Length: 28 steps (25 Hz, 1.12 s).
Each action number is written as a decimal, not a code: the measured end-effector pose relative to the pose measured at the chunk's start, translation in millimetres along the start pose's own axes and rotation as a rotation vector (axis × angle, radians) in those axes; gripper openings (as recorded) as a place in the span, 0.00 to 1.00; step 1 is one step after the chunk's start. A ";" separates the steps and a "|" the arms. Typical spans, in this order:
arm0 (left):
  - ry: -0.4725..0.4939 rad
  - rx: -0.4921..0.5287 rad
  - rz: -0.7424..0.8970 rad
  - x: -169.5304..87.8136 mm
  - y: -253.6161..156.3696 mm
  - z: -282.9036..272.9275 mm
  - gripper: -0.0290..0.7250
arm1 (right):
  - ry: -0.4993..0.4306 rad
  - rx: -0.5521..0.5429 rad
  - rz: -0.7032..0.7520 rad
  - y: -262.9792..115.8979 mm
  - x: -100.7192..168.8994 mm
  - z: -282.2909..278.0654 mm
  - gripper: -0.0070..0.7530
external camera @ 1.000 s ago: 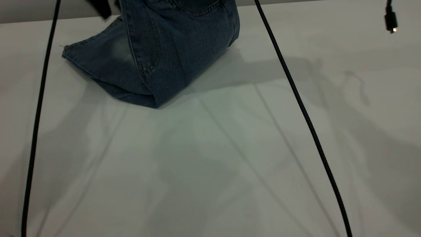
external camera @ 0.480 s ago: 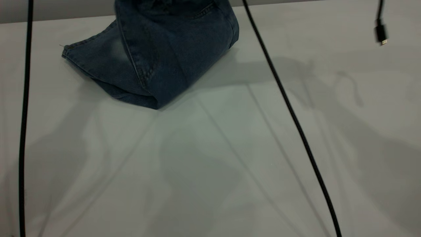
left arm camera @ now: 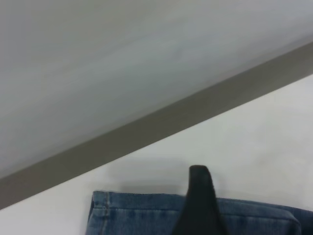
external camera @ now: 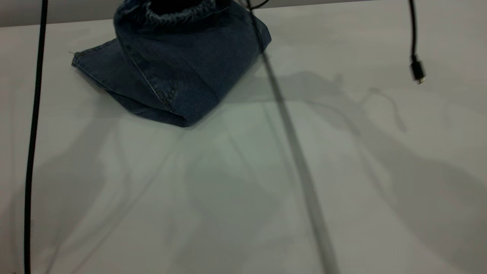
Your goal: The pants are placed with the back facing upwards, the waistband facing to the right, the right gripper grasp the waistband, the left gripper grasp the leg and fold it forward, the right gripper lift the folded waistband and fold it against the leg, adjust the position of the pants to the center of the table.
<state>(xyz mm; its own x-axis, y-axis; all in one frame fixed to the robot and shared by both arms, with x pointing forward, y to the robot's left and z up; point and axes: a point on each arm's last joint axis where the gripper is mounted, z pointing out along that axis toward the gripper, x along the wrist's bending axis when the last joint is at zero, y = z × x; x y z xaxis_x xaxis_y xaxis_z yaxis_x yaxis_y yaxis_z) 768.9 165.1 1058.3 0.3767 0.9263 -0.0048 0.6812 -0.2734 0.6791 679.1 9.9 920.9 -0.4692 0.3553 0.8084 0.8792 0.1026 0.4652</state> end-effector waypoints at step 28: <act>0.006 0.012 0.001 1.0 -2.8 5.5 0.71 | -0.269 -0.086 -0.127 46.6 -23.3 -97.7 0.79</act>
<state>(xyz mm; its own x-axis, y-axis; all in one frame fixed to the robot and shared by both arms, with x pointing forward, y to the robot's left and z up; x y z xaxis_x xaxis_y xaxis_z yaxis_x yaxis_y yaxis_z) 770.8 165.4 1052.4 0.3736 0.9276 0.0006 0.6880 -0.2775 0.6705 722.9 -84.4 958.9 -0.5264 0.5794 0.6223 0.7992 0.0875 0.5946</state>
